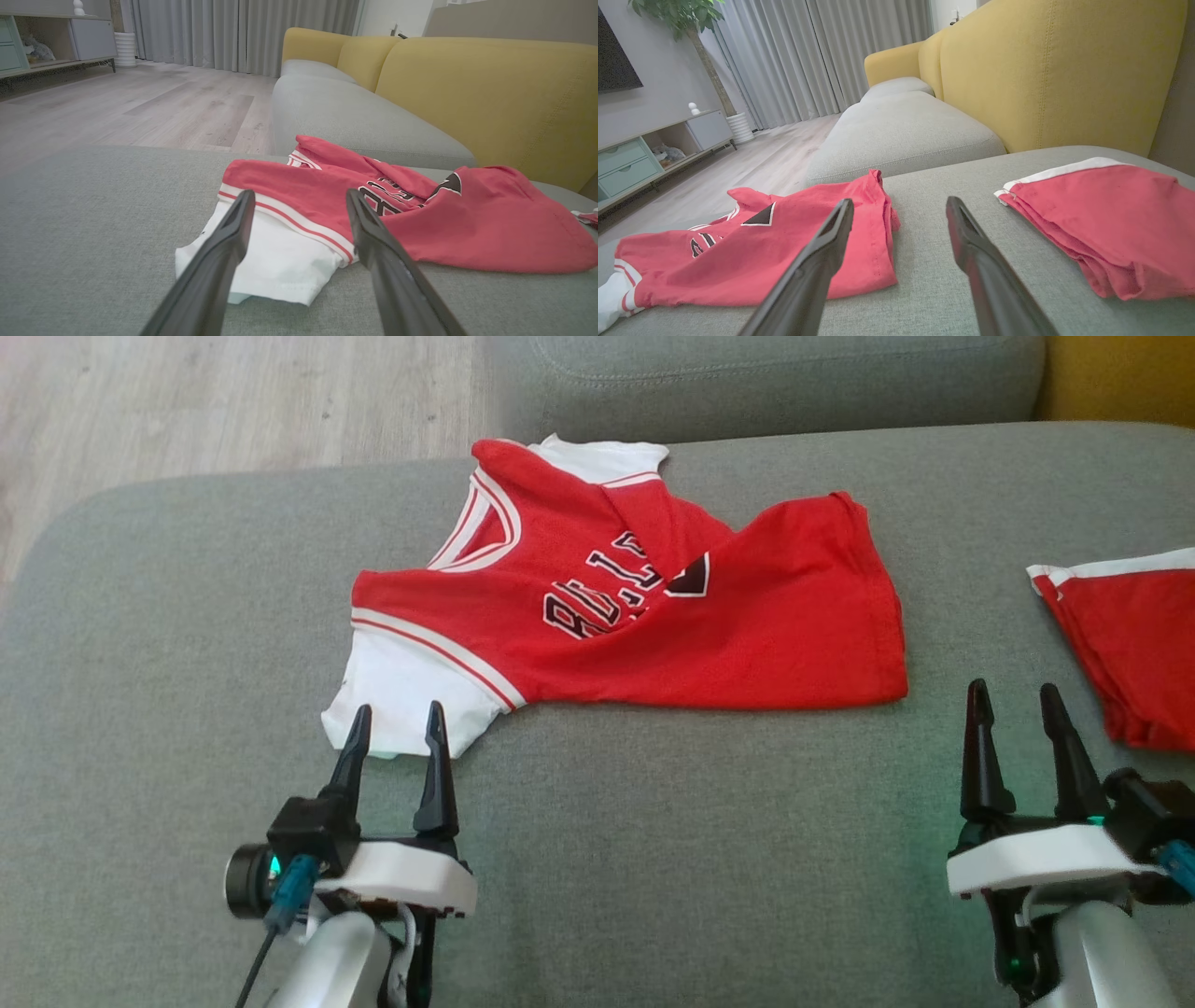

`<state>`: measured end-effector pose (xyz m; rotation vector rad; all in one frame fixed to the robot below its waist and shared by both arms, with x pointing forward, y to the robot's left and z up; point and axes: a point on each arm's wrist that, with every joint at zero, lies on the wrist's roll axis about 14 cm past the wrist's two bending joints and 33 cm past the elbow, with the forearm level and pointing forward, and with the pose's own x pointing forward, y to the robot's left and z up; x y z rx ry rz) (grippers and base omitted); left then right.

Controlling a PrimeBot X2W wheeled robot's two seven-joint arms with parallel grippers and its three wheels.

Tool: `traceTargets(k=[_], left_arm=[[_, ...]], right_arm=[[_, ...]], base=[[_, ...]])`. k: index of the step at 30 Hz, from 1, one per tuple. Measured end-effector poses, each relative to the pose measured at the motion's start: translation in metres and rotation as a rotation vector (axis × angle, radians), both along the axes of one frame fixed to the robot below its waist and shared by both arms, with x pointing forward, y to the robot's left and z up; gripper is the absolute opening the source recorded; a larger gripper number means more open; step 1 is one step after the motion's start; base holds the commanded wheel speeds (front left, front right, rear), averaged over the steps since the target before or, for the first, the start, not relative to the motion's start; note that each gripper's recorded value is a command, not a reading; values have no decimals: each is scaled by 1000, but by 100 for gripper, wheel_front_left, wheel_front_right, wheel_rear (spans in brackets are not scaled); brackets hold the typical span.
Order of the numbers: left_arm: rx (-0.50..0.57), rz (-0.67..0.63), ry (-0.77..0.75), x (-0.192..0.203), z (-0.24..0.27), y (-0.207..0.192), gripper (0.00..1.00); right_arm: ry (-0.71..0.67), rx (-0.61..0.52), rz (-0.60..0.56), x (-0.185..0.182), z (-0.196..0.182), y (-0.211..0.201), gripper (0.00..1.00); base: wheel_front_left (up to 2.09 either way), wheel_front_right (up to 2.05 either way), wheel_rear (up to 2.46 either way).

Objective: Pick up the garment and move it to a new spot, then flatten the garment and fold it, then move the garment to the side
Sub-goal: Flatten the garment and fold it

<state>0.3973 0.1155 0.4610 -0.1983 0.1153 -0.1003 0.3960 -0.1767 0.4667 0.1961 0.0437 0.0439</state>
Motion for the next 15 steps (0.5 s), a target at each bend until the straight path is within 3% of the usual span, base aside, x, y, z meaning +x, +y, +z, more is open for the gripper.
traceTargets(k=[8, 15], left_arm=[[14, -13, -26, -6, 6, -1, 100], [14, -16, -17, -19, 2, -1, 100]], right_arm=[[-54, -1, 2, -2, 18, 1, 100], [-22, -3, 1, -18, 8, 0, 100]], base=[[0, 0, 0], [0, 0, 0]])
